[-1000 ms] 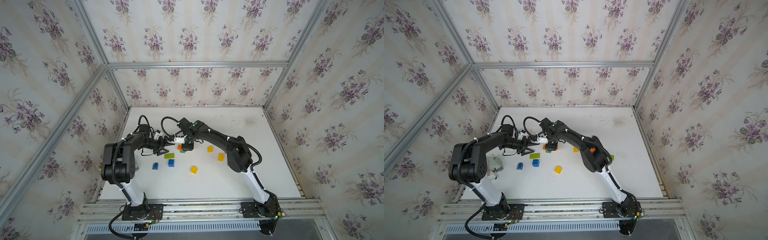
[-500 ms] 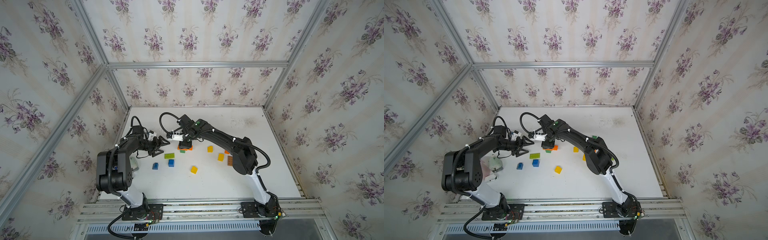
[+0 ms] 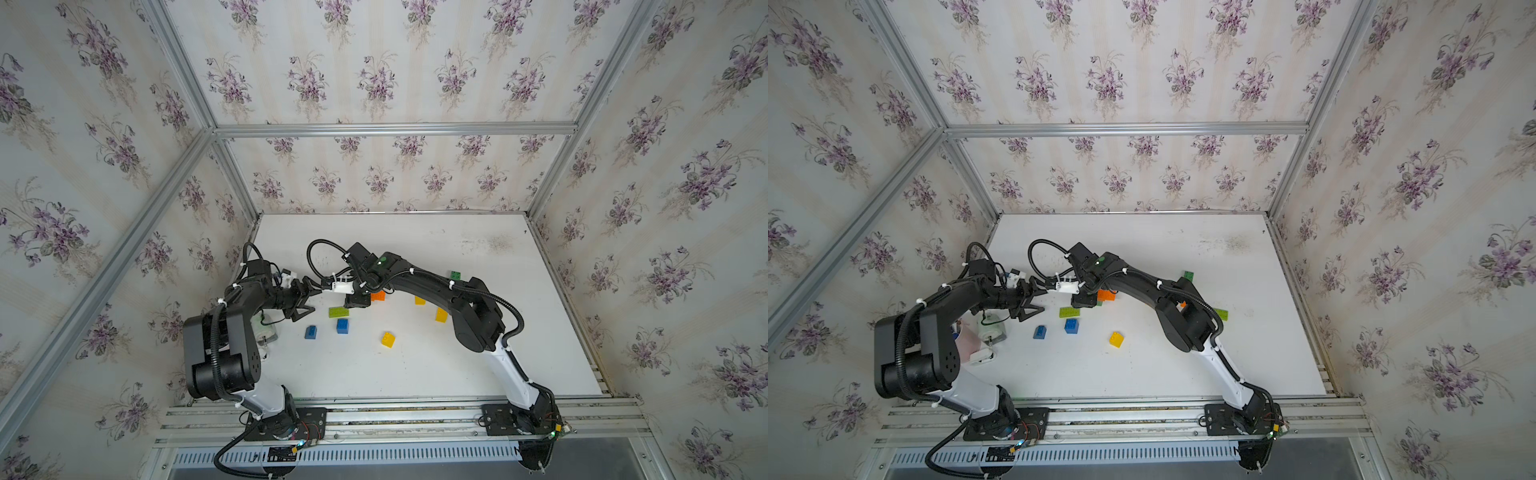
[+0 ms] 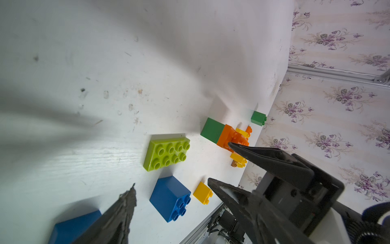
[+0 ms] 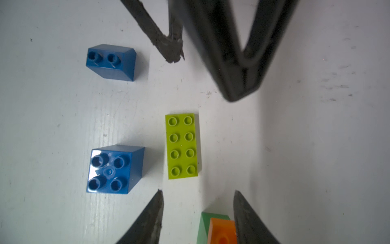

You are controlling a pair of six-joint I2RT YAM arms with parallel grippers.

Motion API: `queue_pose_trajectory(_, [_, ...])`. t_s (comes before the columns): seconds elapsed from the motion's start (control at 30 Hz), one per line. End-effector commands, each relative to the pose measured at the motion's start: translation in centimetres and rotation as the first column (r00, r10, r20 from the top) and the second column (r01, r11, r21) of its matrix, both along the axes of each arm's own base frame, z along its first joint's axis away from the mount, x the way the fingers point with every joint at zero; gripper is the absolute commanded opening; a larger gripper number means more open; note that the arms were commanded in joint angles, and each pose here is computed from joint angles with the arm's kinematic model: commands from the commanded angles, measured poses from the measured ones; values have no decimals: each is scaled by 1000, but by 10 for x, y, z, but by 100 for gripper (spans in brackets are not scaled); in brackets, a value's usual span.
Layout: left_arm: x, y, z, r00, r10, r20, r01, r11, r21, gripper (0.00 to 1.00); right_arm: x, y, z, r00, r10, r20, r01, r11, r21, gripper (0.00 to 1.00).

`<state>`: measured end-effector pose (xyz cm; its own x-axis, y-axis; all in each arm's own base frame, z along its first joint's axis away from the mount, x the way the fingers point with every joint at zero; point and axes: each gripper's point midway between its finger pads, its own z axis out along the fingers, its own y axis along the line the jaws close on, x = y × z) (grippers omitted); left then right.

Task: Assemble a fork with lego
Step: Pick up the lego brick from the center of the board.

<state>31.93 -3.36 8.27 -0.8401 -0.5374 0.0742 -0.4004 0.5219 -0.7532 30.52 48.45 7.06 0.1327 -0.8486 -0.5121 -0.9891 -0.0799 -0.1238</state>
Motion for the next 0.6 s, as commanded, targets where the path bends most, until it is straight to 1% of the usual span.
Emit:
queue_pose_trajectory(0.0, [-2, 5, -3, 1000, 12, -7, -12, 1000, 15, 86, -5, 6, -6, 999, 25, -19, -25, 1000, 10, 53])
queue_pose_trajectory(0.13, [-3, 10, -7, 999, 26, -23, -25, 999, 24, 86, -10, 8, -17, 998, 36, -46, -37, 999, -10, 53])
queue_pose_trajectory(0.33, [0, 10, -7, 999, 28, -17, -27, 999, 18, 86, -18, 6, -33, 996, 30, -80, -34, 998, -44, 53])
queue_pose_trajectory(0.57, [-1, 10, -7, 1000, 23, -13, -23, 1000, 15, 86, -18, 2, -46, 998, 15, -67, -21, 996, -91, 50])
